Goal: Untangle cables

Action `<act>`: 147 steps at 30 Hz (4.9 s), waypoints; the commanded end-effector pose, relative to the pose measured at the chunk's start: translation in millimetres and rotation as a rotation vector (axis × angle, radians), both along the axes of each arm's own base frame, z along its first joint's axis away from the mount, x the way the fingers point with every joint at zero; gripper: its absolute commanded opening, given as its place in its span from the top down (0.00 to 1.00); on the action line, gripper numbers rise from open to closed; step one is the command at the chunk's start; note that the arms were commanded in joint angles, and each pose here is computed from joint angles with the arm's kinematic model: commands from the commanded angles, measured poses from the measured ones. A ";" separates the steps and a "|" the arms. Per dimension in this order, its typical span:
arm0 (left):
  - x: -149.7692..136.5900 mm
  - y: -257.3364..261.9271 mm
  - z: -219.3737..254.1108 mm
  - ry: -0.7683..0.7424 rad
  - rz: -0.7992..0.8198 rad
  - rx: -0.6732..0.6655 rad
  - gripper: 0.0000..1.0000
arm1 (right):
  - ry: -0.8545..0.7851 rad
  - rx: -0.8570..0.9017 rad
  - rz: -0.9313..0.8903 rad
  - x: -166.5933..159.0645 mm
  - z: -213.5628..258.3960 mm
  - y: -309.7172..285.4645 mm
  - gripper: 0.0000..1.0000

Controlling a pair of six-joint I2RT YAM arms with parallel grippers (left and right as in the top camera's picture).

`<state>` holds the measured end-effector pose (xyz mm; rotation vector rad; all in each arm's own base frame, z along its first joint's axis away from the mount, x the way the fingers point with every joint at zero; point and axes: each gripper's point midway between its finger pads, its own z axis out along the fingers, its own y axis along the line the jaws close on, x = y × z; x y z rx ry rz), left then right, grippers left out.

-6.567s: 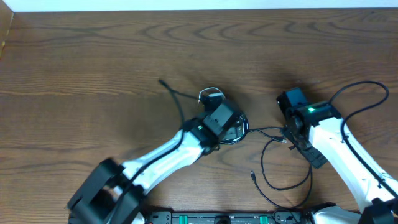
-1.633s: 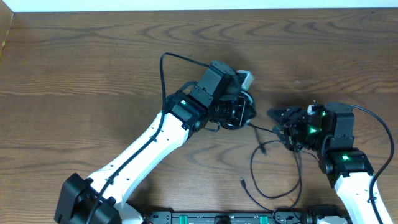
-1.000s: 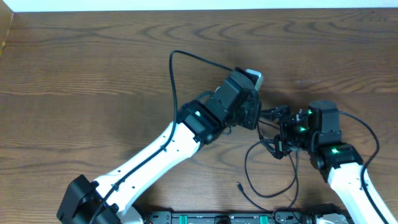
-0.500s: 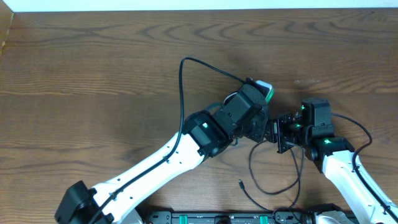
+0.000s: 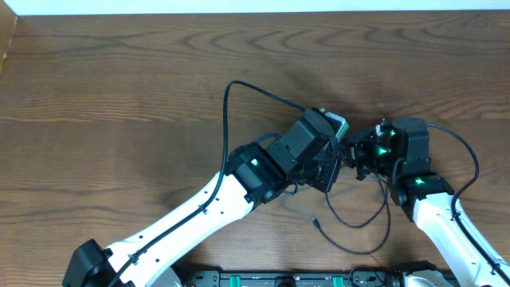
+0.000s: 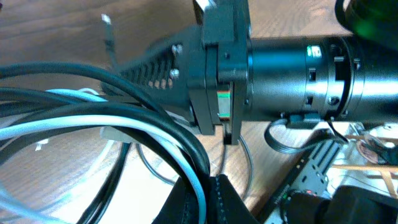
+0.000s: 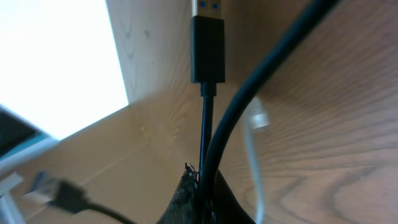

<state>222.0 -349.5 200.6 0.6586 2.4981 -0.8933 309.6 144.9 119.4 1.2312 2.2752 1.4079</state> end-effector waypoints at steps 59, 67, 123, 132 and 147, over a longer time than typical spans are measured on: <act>90.6 94.6 -0.3 0.887 1.385 -0.488 0.92 | -0.569 -0.337 0.625 -73.7 32.9 31.1 0.10; 80.9 84.0 1.9 1.003 1.370 -0.497 0.92 | -0.663 -0.296 0.658 -65.5 44.3 63.8 0.17; 42.3 65.9 -6.9 0.198 0.040 -0.226 0.92 | -0.785 -0.051 0.729 -69.6 65.7 27.0 0.65; 84.1 116.5 -42.1 0.266 0.593 -0.048 0.92 | -0.582 -0.231 0.651 -62.3 21.3 8.0 0.35; 66.2 93.2 -40.8 0.100 0.314 0.028 0.92 | -0.696 -0.100 0.714 -70.1 48.4 25.9 0.56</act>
